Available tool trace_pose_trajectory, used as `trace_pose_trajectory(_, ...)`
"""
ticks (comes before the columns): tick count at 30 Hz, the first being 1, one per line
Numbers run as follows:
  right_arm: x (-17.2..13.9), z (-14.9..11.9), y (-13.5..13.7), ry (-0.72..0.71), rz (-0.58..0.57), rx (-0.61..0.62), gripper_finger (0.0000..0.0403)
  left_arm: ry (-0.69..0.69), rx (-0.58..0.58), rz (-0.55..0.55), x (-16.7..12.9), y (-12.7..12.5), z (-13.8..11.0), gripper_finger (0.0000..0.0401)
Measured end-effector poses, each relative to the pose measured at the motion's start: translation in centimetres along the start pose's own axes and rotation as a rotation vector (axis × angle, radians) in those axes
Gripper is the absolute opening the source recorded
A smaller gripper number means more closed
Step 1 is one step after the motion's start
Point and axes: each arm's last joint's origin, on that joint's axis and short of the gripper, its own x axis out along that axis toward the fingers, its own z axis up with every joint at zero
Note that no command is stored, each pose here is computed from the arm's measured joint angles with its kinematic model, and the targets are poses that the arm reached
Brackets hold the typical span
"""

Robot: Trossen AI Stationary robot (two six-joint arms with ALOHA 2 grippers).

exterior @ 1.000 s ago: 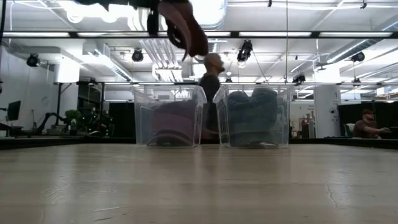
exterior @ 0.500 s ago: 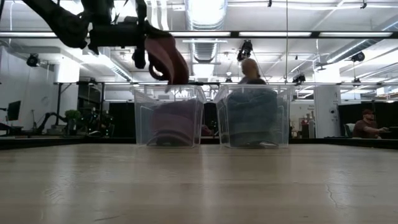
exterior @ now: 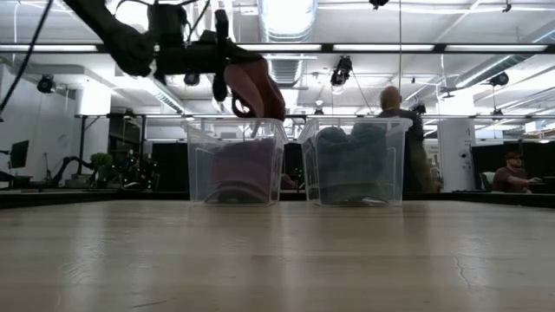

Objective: Pick & Place hat
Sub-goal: Put the red cap into the left transparent bin

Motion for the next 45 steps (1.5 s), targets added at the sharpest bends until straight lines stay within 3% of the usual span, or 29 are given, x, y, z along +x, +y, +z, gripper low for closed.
trace_pose_trajectory(7, 0.4, -0.2, 0.3, 0.017, 0.000, 0.012, 0.0109, 0.053, -0.059, -0.004, 1.3, 1.8, -0.6, 0.0000)
trace_pose_trajectory(18, 0.4, -0.2, 0.3, 0.017, -0.004, 0.006, 0.0109, 0.132, -0.152, 0.023, 0.2, 3.0, -2.9, 0.0000)
trace_pose_trajectory(32, 0.4, -0.1, 0.3, 0.016, -0.005, -0.014, 0.0109, -0.037, -0.167, -0.102, 0.0, 1.1, -0.3, 0.0000)
trace_pose_trajectory(45, 0.4, -0.1, 0.3, 0.013, -0.011, -0.019, 0.0100, -0.060, -0.188, -0.052, -1.3, 1.6, -2.3, 0.0000)
